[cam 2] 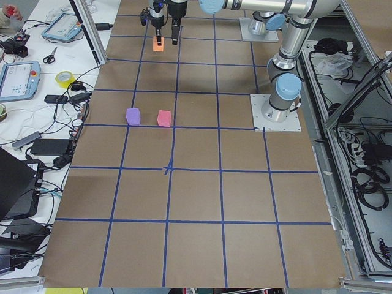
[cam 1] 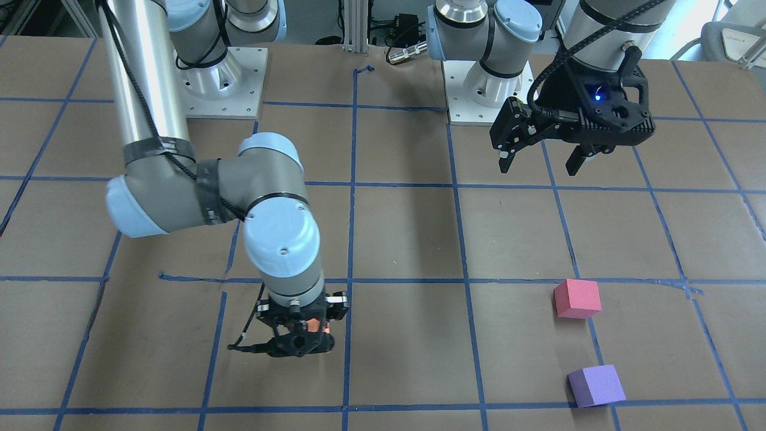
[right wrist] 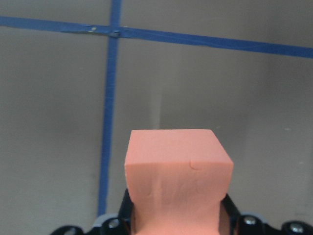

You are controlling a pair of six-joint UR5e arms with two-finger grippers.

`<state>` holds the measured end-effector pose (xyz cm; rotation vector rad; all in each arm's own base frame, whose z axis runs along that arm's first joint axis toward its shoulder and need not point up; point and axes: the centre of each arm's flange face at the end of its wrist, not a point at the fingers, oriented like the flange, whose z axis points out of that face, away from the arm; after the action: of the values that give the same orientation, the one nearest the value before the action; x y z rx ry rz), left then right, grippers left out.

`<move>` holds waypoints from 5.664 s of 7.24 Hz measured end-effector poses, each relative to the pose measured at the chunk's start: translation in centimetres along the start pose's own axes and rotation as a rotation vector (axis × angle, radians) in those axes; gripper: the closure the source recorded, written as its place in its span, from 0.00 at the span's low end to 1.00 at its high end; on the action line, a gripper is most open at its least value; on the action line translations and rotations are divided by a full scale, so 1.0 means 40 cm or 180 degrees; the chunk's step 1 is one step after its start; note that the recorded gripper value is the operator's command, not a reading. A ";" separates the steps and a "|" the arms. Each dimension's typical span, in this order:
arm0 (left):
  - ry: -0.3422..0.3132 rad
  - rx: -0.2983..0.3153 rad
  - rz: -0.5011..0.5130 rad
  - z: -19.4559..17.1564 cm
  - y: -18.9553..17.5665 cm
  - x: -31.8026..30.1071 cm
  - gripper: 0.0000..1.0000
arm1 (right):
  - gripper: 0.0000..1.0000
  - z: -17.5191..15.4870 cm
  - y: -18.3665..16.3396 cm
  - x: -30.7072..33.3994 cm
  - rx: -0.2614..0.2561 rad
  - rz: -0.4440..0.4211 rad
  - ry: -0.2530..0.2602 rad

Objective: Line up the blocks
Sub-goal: 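Carry the orange cube with the right gripper toward the table centre, then open the right gripper and raise it off the orange cube, then move the left gripper to the orange cube and grasp it while the right arm withdraws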

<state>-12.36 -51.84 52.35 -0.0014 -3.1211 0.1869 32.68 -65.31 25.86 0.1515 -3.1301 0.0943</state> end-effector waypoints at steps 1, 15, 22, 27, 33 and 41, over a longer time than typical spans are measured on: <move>-0.0005 -0.0001 -0.0013 0.000 -0.001 -0.006 0.00 | 0.51 0.012 0.014 -0.089 0.0005 0.0092 -0.0013; 0.0000 -0.0010 -0.0080 0.005 -0.010 -0.036 0.00 | 0.00 0.075 0.089 -0.222 -0.0283 0.0181 0.0128; 0.0050 0.0025 -0.0368 0.050 -0.052 0.026 0.00 | 0.00 -0.577 0.224 0.199 -0.0200 0.0233 0.0071; 0.0140 0.0057 -0.0342 0.317 -0.146 0.294 0.00 | 0.00 -0.723 0.336 0.385 -0.0247 0.0453 0.0068; 0.0169 0.0045 -0.0414 0.635 -0.186 0.463 0.00 | 0.00 -0.738 0.317 0.392 0.0044 0.0433 0.0082; 0.0108 -0.0140 -0.0454 0.843 -0.148 0.527 0.64 | 0.00 -0.735 0.320 0.389 0.0012 0.0425 0.0056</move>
<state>-33.94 -61.73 19.88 0.2144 -3.0748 0.1146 16.05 -52.31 54.60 -0.0584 -3.1195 0.1013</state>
